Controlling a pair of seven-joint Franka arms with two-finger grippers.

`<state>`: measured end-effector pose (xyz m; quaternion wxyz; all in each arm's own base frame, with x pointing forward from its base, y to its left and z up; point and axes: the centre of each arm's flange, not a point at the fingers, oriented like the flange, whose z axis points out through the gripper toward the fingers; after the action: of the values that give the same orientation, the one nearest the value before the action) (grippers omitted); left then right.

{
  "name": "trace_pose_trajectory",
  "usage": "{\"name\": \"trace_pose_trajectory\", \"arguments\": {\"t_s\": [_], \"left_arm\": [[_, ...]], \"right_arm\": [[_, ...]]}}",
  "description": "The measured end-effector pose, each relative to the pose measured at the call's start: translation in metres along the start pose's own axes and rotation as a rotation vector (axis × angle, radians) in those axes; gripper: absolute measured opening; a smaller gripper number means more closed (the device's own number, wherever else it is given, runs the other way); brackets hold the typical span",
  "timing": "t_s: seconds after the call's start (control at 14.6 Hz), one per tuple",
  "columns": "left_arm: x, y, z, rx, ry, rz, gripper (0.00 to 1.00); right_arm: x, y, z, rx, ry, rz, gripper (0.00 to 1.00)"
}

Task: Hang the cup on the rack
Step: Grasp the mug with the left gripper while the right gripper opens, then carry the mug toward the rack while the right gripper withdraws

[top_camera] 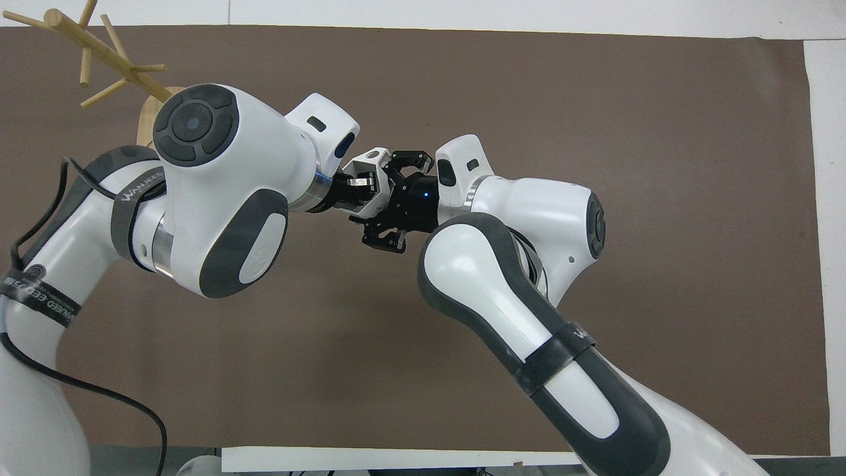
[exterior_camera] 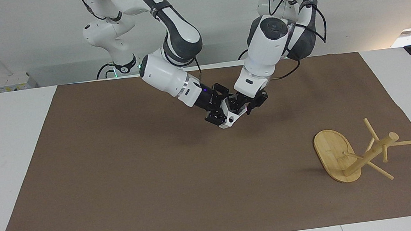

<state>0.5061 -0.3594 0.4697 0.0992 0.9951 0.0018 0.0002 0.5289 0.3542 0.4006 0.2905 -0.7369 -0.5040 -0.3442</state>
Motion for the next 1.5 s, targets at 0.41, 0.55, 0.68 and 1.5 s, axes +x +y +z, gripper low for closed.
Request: {"name": "trace_pose_trajectory", "arguments": {"t_s": [0.41,0.55,0.68,1.5], "left_arm": [[0.006,0.001,-0.006,-0.061,0.021,-0.229,0.14],[0.014,-0.007,-0.005,-0.064,0.037,-0.311,0.13],[0.027,-0.024,-0.004,-0.013,0.094,-0.371,0.11],[0.080,-0.206,0.035,-0.226,0.615,-0.618,0.11]], "right_arm": [[0.000,0.014,-0.010,-0.015,0.010,0.009,0.87],[-0.004,0.024,-0.020,0.006,0.019,0.023,1.00],[-0.010,0.039,-0.034,0.058,0.034,0.011,1.00],[-0.198,0.173,-0.387,0.125,-0.497,0.193,1.00]]}}
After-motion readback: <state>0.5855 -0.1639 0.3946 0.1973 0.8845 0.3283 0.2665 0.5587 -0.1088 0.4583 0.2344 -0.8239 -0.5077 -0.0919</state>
